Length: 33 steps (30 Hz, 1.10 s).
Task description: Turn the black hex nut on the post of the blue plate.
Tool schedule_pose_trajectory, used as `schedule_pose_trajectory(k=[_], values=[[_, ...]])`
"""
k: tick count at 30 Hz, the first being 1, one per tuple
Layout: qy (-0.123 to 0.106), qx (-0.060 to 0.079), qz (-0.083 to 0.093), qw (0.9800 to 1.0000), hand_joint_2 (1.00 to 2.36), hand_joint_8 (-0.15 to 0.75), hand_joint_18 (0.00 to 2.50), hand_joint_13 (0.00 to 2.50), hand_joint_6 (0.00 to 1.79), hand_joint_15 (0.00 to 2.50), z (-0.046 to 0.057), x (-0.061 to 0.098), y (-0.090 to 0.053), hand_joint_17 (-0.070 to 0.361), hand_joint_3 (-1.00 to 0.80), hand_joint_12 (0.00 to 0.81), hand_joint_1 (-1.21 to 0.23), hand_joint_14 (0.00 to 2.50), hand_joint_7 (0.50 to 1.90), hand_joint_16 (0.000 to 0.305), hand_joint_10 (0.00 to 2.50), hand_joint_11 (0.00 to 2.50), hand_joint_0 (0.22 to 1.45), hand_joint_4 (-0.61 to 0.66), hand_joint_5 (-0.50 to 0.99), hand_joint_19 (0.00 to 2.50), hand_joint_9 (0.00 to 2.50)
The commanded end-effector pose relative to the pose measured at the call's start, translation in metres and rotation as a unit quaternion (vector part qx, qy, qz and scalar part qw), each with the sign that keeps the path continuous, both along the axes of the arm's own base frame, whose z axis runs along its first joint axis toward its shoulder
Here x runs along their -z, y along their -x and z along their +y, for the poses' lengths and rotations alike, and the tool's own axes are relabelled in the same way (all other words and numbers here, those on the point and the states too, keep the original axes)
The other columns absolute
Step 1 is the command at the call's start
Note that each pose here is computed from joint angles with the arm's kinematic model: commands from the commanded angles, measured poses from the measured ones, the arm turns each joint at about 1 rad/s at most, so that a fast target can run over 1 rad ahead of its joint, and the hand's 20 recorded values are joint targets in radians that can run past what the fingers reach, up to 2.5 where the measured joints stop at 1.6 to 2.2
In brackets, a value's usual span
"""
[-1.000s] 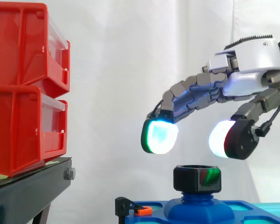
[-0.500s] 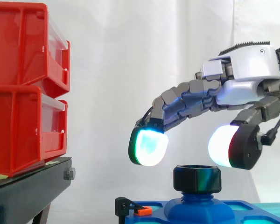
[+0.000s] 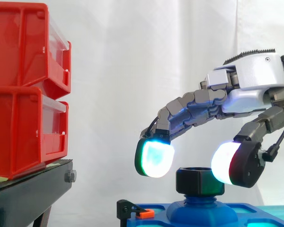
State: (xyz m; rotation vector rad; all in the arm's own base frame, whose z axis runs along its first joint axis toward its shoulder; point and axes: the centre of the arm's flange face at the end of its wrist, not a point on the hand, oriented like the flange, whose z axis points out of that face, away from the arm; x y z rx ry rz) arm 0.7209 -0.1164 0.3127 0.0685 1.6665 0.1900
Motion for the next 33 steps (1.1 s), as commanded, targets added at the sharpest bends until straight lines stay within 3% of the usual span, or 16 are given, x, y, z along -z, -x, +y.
schedule_pose_trajectory(k=[1, 19, 33], values=[[0.0, 0.001, 0.0, 1.0, 1.0, 0.175, 0.15, 0.17, 0.5, 0.06, -0.0021, -0.0007, 0.0006, 0.1, -0.5, 0.31, -0.72, 0.0, 0.82, 0.045, 0.01, 0.19, 0.5, 0.16, -0.25, 0.19, 0.28], [0.0, 0.002, 0.002, 1.0, 1.0, 0.175, 0.15, 0.19, 0.5, 0.06, -0.0032, 0.0007, 0.0009, 0.096, -0.5, 0.303, -0.73, 0.0, 0.92, 0.043, 0.01, 0.23, 0.51, 0.22, -0.22, 0.19, 0.3], [0.001, 0.007, 0.011, 0.9999, 1.0, 0.176, 0.16, 0.19, 0.5, 0.06, -0.0099, 0.0013, 0.0044, 0.096, -0.5, 0.303, -0.71, 0.0, 0.96, 0.043, 0.01, 0.23, 0.51, 0.24, -0.2, 0.2, 0.3]])
